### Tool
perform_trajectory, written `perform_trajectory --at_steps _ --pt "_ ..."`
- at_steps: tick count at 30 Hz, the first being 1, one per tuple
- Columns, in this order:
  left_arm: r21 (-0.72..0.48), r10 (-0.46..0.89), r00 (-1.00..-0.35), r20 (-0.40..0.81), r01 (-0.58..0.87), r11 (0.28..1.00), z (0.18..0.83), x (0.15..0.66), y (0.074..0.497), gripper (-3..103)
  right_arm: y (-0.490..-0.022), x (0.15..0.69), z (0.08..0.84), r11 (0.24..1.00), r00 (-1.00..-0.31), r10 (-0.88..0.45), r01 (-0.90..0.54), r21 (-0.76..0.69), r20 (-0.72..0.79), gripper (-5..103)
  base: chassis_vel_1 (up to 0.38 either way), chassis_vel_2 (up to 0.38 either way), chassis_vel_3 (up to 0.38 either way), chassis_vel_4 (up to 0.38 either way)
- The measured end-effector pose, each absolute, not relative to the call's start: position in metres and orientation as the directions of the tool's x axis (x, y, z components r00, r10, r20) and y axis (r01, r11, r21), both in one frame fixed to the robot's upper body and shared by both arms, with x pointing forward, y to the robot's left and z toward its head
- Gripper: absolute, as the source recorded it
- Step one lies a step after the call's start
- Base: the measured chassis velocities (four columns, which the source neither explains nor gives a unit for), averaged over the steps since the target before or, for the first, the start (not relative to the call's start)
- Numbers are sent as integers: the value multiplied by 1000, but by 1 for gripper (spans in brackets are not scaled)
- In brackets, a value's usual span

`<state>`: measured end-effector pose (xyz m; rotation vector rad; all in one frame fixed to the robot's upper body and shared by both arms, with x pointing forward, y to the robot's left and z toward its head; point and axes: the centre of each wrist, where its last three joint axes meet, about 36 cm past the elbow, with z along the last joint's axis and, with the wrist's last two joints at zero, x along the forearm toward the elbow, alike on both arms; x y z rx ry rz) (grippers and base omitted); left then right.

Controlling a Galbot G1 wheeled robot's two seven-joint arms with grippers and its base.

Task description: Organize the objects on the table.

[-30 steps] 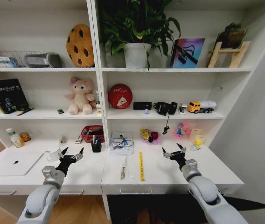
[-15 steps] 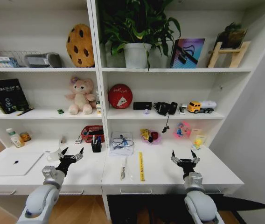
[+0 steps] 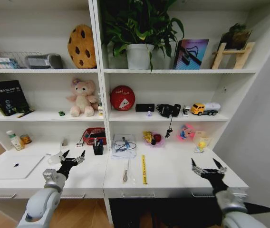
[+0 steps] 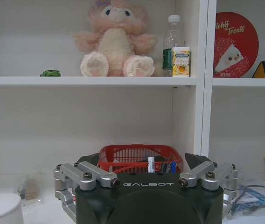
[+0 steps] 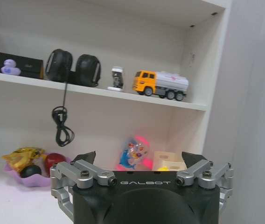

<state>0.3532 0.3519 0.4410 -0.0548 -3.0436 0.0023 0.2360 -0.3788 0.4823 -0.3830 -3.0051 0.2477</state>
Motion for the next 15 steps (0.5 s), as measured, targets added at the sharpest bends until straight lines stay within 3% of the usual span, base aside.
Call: perform_trajectory --at_steps 15 --pt "-3 36 -995 97 36 999 441 353 352 100 -390 234 484 953 -959 272 258 -160 74 100 0 0 0 0"
